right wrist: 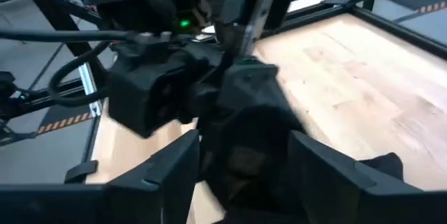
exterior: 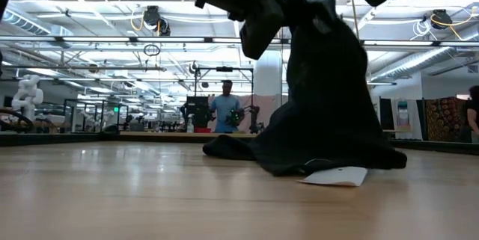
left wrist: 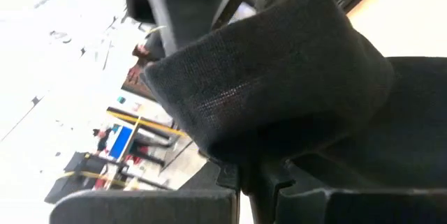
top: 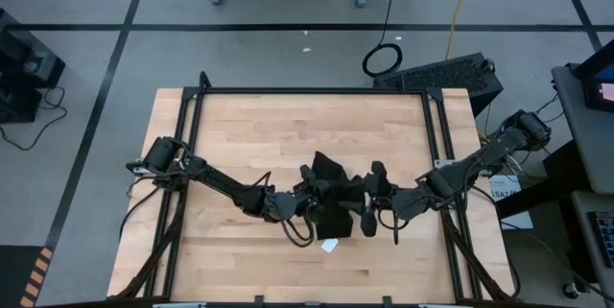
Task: Roll towel
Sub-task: Roll the black microfiber towel
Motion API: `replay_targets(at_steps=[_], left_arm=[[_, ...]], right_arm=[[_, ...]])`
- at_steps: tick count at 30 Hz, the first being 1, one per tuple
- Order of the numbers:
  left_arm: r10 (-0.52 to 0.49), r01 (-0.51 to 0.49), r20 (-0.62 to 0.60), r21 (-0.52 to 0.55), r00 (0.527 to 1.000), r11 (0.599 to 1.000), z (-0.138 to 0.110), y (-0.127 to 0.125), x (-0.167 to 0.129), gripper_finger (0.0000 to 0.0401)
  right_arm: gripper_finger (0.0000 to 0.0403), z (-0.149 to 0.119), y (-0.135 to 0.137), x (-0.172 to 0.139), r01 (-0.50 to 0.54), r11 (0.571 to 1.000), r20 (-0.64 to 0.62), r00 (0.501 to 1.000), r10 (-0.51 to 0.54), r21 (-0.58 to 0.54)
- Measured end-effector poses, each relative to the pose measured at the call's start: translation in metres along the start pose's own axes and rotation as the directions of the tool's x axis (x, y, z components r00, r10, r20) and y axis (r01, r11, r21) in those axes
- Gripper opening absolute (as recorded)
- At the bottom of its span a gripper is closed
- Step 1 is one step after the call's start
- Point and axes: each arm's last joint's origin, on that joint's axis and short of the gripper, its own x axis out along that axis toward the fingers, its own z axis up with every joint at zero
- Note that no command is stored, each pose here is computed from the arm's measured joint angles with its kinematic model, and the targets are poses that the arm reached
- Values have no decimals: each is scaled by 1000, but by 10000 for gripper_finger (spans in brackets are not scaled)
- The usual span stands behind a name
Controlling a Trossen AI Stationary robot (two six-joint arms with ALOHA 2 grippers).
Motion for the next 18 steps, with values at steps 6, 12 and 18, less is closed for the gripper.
replay_targets(at_steps=[6,12,18], left_arm=[[6,-6,-10,0,1000,1000,-2,1,2,11],[22,-22,-32,-2,999,1000,-5,3,4,11],[26,-26,-38,-2,999,1000,-5,3,4,11]], right_arm=[[246,-11,4,10,45,994,-8,999,-47,-104],[251,-12,7,19,72,986,40,997,-67,-153],[188,-12,2,25,138,978,62,990,-130,-154]])
